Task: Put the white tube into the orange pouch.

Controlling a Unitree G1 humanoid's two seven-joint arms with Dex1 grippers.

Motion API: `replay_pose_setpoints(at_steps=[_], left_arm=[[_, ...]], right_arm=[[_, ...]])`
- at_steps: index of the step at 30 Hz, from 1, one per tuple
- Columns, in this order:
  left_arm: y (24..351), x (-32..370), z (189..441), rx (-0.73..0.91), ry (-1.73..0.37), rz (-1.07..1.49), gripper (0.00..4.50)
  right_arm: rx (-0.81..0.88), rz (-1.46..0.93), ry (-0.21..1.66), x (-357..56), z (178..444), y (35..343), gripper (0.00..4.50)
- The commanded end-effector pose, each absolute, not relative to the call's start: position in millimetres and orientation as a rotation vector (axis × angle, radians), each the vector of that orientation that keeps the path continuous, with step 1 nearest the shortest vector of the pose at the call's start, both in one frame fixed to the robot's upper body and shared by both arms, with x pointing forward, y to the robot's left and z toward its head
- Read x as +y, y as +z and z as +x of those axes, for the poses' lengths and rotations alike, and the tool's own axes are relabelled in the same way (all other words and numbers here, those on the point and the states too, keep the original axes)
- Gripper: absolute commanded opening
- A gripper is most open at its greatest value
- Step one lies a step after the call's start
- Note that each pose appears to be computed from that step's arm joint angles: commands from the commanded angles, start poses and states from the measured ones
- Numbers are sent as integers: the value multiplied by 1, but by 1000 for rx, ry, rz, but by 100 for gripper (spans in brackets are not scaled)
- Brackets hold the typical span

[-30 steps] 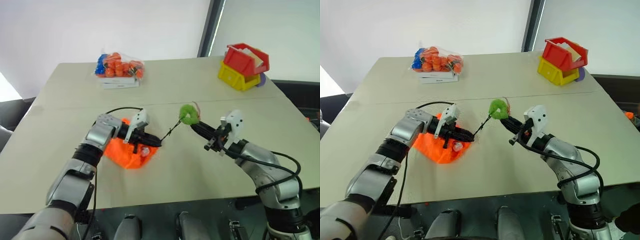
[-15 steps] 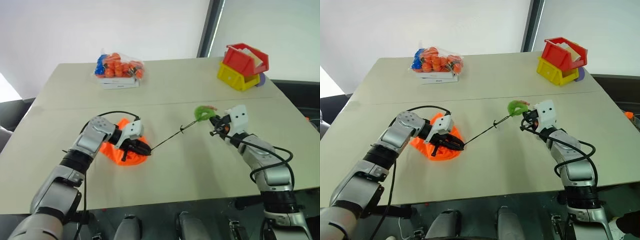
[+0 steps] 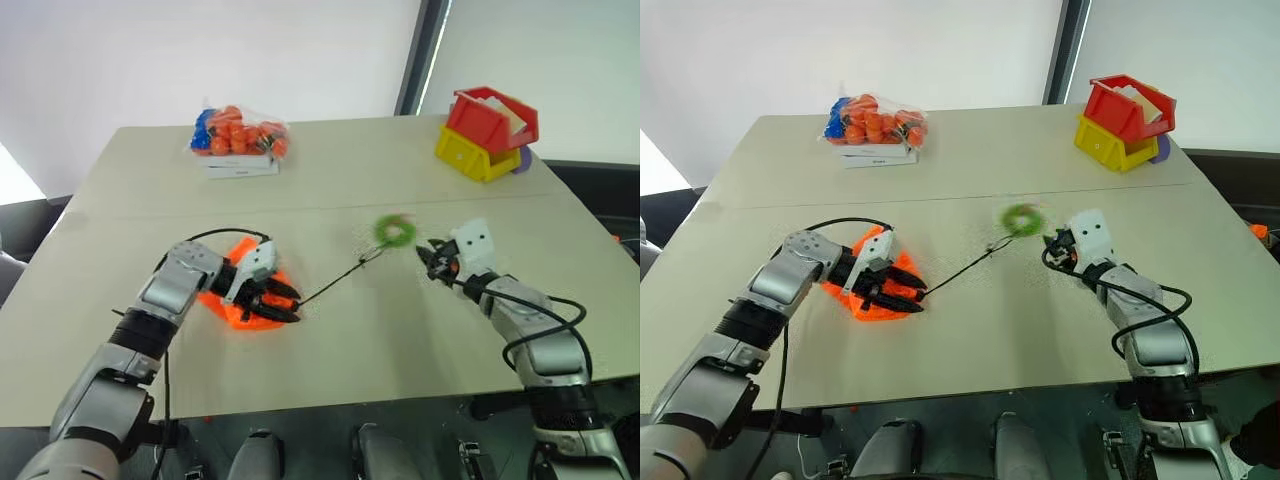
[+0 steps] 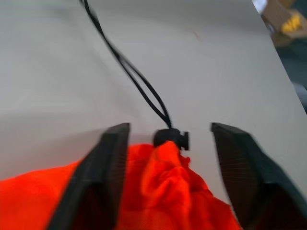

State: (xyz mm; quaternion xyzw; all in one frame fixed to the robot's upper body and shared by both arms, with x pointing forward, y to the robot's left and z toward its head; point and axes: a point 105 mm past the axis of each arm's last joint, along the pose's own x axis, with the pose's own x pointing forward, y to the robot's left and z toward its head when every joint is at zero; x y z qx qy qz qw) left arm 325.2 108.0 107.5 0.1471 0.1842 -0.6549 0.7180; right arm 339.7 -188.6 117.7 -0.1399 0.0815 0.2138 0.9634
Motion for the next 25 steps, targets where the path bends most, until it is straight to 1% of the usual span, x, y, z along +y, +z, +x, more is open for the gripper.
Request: replay_pose_setpoints(at_steps=[1,5,8,10,16,22,25], left_arm=[[143,122,342,269,-1302,261,318],[160,154,351,186,-1107,236,318],[169,178,350,120,-961,231,318],[169,193,345,99,-866,218,318],[152,233,317,81,-627,172,318],[120,259,283,139,-436,72,318],[114,264,274,140,-381,50,318]], right_arm=[[135,-337,529,-177,326,126,251],[125,-360,565,-179,317,126,251],[111,-354,568,-184,315,128,251],[92,-324,577,-185,314,130,251],[43,-140,635,-180,313,132,251],[70,-104,709,-168,314,120,251],[82,-93,733,-164,317,118,251]])
